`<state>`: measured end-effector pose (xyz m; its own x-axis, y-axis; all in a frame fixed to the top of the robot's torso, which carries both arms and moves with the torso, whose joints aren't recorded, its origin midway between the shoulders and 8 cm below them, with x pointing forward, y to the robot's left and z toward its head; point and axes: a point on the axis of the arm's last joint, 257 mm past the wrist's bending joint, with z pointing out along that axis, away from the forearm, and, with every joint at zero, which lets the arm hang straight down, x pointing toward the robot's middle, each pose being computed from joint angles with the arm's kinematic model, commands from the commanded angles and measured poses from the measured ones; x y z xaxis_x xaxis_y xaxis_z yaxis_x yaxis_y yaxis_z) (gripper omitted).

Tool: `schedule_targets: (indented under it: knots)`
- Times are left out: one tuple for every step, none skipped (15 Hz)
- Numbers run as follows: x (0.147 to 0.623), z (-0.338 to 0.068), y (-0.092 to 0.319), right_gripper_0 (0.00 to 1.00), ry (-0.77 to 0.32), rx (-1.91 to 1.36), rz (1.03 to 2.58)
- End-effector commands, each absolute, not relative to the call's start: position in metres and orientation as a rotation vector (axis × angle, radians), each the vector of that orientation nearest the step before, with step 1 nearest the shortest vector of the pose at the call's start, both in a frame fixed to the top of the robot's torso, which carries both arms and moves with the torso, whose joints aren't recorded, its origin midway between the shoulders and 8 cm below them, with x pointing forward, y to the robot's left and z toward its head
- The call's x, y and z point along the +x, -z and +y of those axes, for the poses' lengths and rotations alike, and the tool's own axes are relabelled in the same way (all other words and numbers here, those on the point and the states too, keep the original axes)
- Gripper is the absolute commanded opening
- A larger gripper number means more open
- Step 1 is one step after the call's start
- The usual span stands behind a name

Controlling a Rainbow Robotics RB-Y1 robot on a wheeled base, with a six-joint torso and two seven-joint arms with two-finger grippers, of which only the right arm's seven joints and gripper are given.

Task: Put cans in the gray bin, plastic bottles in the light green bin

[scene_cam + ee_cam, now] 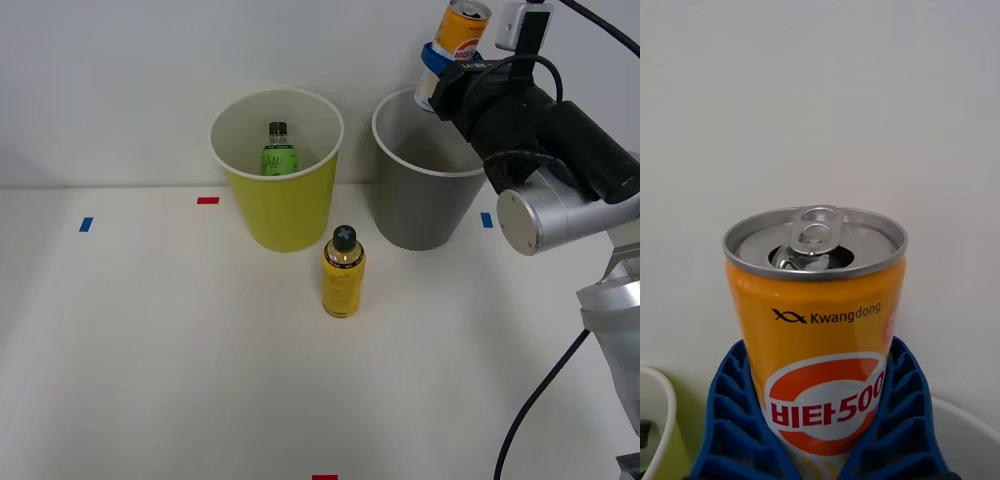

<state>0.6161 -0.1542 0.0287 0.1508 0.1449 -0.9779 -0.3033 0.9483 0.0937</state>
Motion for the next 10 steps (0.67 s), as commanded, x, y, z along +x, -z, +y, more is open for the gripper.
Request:
schedule_targets:
  knots:
    - [0.616, -0.1542, -0.028, 0.0, -0.325, -0.135, 1.385]
    - [0.6161, -0.1546, -0.0281, 0.0, -0.32, -0.137, 1.384]
    - [0.6162, -0.155, -0.0282, 0.11, -0.315, -0.138, 1.383]
    - [0.6163, -0.1552, -0.0282, 0.33, -0.312, -0.14, 1.383]
    - [0.6162, -0.1558, -0.0264, 0.64, -0.313, -0.137, 1.386]
    - [0.6161, -0.156, -0.0255, 0.85, -0.313, -0.137, 1.388]
    - [0.6161, -0.1563, -0.0246, 1.0, -0.314, -0.136, 1.389]
    - [0.6161, -0.1563, -0.0246, 1.0, -0.313, -0.137, 1.389]
    - [0.616, -0.1567, -0.0237, 1.0, -0.313, -0.136, 1.39]
    - [0.616, -0.1562, -0.0246, 1.0, -0.316, -0.135, 1.389]
